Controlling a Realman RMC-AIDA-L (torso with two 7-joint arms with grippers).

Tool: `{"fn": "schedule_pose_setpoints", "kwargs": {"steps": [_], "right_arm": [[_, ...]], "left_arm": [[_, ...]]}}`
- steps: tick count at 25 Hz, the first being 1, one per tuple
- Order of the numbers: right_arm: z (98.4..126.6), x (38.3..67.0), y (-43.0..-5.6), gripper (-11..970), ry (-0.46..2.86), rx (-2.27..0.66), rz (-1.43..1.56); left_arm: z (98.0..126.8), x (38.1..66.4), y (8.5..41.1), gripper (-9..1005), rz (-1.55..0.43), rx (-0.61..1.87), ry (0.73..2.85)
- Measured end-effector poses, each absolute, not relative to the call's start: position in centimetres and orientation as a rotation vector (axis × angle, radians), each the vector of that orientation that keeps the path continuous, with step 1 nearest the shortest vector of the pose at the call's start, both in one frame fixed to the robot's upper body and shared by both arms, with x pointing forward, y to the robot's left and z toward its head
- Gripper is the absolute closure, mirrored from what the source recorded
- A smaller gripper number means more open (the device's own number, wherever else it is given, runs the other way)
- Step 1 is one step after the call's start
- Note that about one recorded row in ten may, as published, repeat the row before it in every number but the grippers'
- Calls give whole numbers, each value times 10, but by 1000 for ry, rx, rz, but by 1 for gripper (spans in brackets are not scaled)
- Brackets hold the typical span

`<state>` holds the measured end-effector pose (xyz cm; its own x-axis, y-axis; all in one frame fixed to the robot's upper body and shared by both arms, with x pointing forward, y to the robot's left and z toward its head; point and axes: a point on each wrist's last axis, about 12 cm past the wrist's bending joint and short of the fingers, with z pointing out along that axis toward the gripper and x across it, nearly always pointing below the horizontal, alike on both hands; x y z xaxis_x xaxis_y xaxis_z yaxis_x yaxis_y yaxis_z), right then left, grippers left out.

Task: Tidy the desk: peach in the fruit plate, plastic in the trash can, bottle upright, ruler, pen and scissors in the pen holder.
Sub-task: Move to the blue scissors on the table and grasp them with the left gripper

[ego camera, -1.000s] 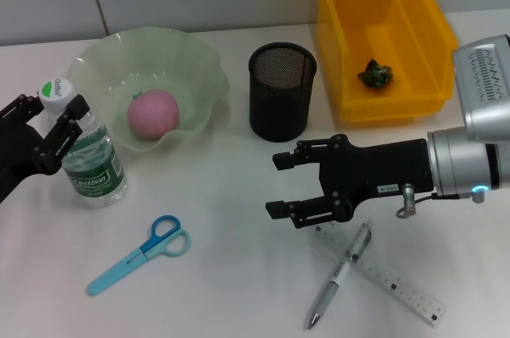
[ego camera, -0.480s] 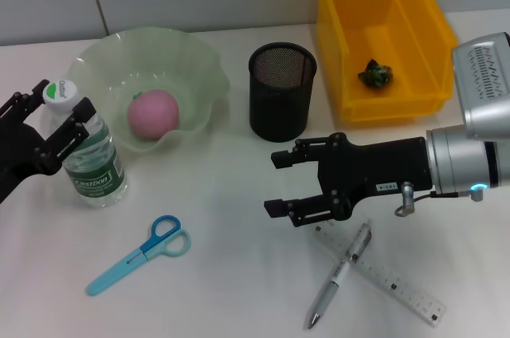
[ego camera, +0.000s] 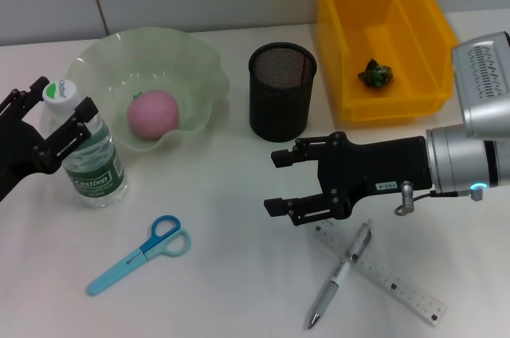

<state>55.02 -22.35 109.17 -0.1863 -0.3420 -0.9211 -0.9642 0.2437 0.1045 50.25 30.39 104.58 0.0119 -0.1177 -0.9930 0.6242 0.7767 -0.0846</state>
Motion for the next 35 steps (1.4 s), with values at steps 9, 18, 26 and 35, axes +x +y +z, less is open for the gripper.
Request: {"fn": "schedule_pose_setpoints", "kwargs": {"steps": [9,18,26,35], "right_arm": [[1091,549,-225,194,1695,-1203,957],[1098,552,-227,194,1744,-1157,976],[1103,550,-232,194,1814,-1139,1006],[1105,549,-241,194,1871,-1124,1024]], "left_arm": [[1068,482,334,232,-710,447,1409],[1099,458,348,236,-924,642,1510],[1104,472,321,238,-1059,897,1656],[1118,486,319,240,-1008,1039,1814]]}}
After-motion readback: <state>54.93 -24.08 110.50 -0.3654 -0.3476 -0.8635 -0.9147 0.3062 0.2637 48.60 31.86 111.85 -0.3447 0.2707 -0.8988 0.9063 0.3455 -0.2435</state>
